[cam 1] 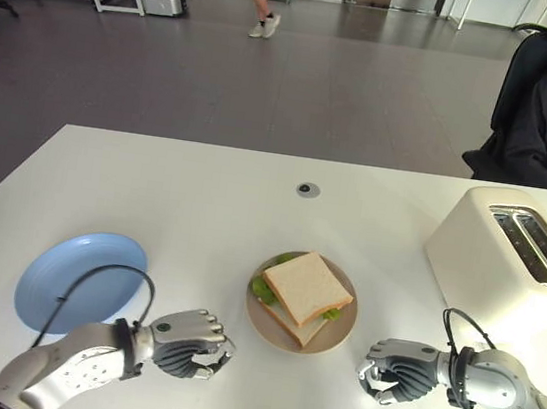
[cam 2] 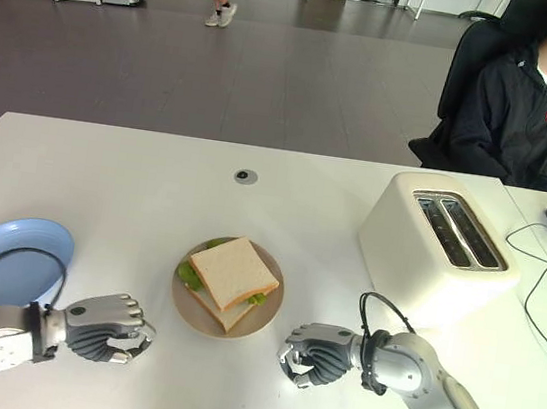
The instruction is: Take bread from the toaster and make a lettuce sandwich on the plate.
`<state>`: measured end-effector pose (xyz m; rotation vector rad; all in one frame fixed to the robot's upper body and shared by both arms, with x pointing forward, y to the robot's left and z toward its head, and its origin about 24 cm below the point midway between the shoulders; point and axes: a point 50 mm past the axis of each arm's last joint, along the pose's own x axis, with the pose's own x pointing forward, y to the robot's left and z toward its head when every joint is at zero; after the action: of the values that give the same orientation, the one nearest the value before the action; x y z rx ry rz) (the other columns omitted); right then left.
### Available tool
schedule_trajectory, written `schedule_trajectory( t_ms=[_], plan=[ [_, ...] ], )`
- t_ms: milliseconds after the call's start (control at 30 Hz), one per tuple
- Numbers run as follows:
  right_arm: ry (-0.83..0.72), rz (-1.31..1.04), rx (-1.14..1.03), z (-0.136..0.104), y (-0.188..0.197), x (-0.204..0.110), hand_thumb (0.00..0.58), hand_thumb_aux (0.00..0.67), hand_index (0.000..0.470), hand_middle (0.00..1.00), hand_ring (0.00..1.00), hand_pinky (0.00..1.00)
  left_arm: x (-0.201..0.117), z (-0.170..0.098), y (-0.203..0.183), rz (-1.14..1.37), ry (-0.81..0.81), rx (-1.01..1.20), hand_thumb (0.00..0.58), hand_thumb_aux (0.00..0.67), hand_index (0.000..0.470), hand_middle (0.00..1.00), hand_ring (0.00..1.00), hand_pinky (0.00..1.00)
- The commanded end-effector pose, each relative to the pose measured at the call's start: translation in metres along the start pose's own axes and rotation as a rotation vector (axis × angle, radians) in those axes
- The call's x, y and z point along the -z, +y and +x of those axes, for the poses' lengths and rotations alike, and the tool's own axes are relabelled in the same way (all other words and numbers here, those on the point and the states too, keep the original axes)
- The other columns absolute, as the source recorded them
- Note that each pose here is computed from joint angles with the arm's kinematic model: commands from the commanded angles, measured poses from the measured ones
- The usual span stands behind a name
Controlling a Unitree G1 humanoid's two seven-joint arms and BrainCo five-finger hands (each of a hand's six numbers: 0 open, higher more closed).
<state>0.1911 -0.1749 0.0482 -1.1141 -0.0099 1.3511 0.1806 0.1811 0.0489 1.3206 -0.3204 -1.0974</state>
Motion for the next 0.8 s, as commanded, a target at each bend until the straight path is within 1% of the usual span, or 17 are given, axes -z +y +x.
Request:
schedule_trajectory(
  t_ms=[33,133,167,200,267,433,533,567,600,633,667,700,733,767,800],
  plan=[
    [0.009,0.115,0.026,0.029,0.006,0.023,0.58,0.67,0.47,0.95,0.95,0.95,0.006,0.038,-0.013,0.111,-0.006,0.063,0.58,0.67,0.47,1.0,1.0,1.0],
    [0.06,0.174,0.136,0.047,-0.003,0.044,0.58,0.67,0.47,0.93,0.93,0.93,0.024,0.055,0.004,0.188,0.03,-0.014,0.58,0.67,0.47,1.0,1.0,1.0],
    [0.096,0.192,0.185,0.05,-0.009,0.054,0.58,0.67,0.47,0.93,0.93,0.93,0.032,0.06,0.011,0.212,0.055,-0.046,0.58,0.67,0.47,1.0,1.0,1.0],
    [0.129,0.21,0.249,0.051,-0.017,0.063,0.58,0.67,0.47,0.9,0.9,0.9,0.039,0.065,0.018,0.243,0.073,-0.07,0.58,0.67,0.47,1.0,1.0,1.0],
    [0.172,0.231,0.356,0.052,-0.034,0.076,0.58,0.67,0.47,0.91,0.91,0.91,0.041,0.079,0.032,0.272,0.076,-0.153,0.58,0.67,0.47,1.0,1.0,1.0],
    [0.188,0.182,0.51,0.059,-0.063,0.081,0.58,0.67,0.47,0.91,0.91,0.91,0.049,0.105,0.053,0.402,0.136,-0.294,0.58,0.67,0.47,1.0,1.0,1.0],
    [0.152,0.157,0.554,0.06,-0.067,0.077,0.58,0.67,0.47,0.9,0.9,0.9,0.051,0.107,0.063,0.4,0.135,-0.377,0.58,0.67,0.47,1.0,1.0,1.0],
    [0.142,0.144,0.572,0.057,-0.069,0.077,0.576,0.612,0.429,0.91,0.91,0.91,0.051,0.104,0.064,0.391,0.131,-0.395,0.58,0.67,0.47,1.0,1.0,1.0],
    [0.132,0.126,0.595,0.052,-0.072,0.076,0.568,0.575,0.404,0.91,0.91,0.91,0.051,0.099,0.064,0.382,0.127,-0.409,0.58,0.67,0.47,1.0,1.0,1.0],
    [0.124,0.111,0.618,0.046,-0.075,0.075,0.526,0.465,0.326,0.91,0.91,0.91,0.05,0.094,0.064,0.369,0.126,-0.426,0.58,0.67,0.47,1.0,1.0,1.0],
    [0.118,0.097,0.639,0.04,-0.077,0.075,0.491,0.407,0.286,0.92,0.92,0.92,0.05,0.088,0.065,0.359,0.125,-0.438,0.58,0.67,0.47,1.0,1.0,1.0],
    [0.113,0.085,0.668,0.031,-0.08,0.074,0.474,0.384,0.269,0.91,0.91,0.91,0.048,0.082,0.065,0.353,0.127,-0.449,0.58,0.67,0.47,1.0,1.0,1.0],
    [0.105,0.073,0.7,0.021,-0.084,0.073,0.443,0.344,0.241,0.88,0.88,0.88,0.046,0.073,0.066,0.351,0.132,-0.466,0.577,0.625,0.439,1.0,1.0,1.0],
    [0.095,0.059,0.737,0.009,-0.087,0.071,0.337,0.236,0.166,0.87,0.87,0.87,0.043,0.063,0.069,0.346,0.135,-0.491,0.567,0.57,0.4,1.0,1.0,1.0],
    [0.083,0.045,0.775,-0.004,-0.09,0.068,0.116,0.071,0.05,0.85,0.85,0.85,0.039,0.053,0.073,0.334,0.135,-0.516,0.54,0.494,0.347,1.0,1.0,1.0]
  ],
)
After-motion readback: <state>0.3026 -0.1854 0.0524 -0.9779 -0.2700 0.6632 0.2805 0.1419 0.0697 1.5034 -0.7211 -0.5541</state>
